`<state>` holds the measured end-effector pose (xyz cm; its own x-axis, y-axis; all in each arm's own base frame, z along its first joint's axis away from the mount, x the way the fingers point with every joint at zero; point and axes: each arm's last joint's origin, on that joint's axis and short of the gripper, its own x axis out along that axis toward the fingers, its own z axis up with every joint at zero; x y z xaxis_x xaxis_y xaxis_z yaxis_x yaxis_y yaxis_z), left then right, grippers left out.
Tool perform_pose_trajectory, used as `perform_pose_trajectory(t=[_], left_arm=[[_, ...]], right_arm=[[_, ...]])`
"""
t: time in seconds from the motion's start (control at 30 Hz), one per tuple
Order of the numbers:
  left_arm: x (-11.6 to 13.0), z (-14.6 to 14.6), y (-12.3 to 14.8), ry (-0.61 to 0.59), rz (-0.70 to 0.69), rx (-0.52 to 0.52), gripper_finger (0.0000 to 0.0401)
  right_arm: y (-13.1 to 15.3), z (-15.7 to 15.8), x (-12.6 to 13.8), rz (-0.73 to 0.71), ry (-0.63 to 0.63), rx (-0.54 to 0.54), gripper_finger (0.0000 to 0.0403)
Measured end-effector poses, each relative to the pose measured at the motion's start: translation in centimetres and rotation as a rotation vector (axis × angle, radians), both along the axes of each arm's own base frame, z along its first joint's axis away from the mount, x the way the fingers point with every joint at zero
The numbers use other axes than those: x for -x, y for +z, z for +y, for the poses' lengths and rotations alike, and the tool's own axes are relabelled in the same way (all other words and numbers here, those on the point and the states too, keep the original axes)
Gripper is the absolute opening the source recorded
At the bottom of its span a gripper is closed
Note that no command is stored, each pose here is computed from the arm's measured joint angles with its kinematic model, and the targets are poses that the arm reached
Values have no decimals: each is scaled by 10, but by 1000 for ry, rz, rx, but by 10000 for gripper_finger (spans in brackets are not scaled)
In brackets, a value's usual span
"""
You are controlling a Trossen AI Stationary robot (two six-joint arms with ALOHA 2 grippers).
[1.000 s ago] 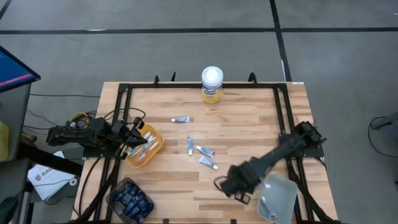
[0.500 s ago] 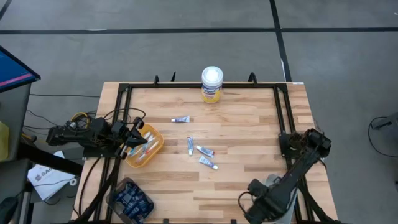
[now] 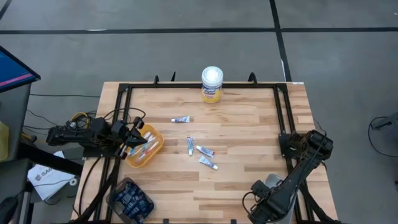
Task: Pick & Place Travel size toiletries
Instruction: Put the white toothpaste into the white bin
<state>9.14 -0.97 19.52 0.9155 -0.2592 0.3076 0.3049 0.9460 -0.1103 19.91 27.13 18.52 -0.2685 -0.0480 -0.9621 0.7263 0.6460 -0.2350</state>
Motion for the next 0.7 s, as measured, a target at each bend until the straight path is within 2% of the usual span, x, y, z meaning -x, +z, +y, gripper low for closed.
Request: perform_pose_trajectory(t=[0.2,0.43,0.7], left_arm=[[0,0,0,0,0,0,2],[0,0,0,0,0,0,2],[0,0,0,0,0,0,2]], right_arm=[[-14,4,1,-42,-19,-48,113],[-15,4,1,-45,-10,-54,120],[-13,3,0,-47,-11,-58,196]])
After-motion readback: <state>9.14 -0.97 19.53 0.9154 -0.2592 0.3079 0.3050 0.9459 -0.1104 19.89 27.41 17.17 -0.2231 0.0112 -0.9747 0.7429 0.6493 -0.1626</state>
